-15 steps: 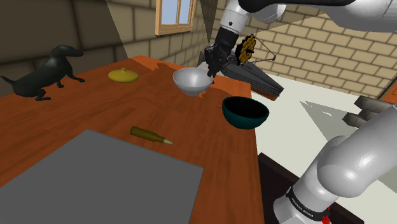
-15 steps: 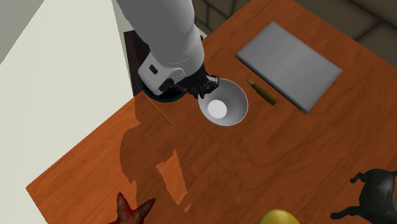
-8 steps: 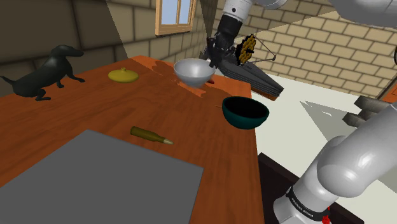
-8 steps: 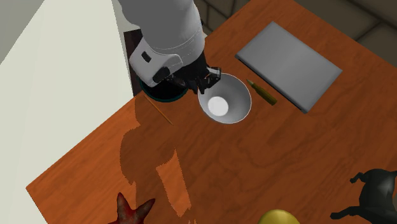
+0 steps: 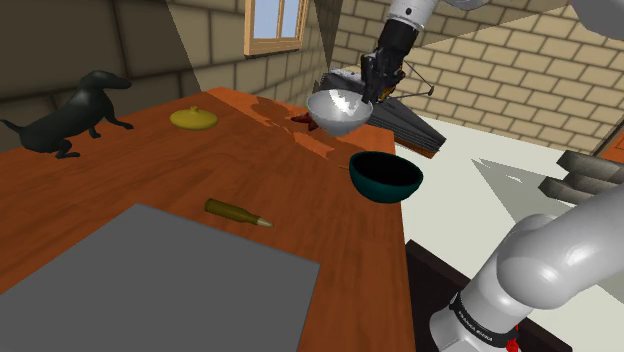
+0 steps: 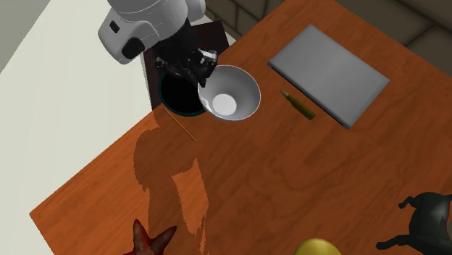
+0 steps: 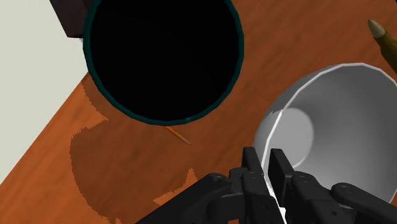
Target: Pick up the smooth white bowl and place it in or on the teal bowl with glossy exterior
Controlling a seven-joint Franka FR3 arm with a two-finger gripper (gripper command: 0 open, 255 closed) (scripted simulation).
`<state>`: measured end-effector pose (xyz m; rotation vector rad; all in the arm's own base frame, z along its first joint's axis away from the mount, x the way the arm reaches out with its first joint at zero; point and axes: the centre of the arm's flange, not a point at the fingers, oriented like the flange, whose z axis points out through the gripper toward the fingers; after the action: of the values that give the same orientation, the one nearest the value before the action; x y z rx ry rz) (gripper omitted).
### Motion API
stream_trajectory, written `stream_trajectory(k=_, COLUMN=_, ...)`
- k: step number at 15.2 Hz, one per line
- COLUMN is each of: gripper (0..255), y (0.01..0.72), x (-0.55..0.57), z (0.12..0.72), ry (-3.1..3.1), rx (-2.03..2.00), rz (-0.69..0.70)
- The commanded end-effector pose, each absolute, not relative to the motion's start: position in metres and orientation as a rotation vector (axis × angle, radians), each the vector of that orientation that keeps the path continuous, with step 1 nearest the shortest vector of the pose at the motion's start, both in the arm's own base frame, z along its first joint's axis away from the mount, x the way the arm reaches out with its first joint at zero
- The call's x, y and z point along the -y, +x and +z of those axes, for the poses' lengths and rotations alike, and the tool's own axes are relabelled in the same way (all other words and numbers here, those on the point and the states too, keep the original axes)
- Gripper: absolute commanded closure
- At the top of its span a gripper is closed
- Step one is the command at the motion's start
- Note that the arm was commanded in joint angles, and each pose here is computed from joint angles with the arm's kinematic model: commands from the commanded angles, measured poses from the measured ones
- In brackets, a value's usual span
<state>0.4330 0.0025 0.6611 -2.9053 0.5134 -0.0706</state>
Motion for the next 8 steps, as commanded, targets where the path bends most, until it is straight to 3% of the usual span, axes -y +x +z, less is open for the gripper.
stream_trajectory(k=1, gripper=255, y=0.413, x=0.015, z=0.666, ry=-2.905, rx=-0.511, rz=-0.070)
stream_trajectory(k=8, gripper=255, y=0.346, x=0.076, z=0.681, ry=-2.905, rx=-0.511, rz=-0.070)
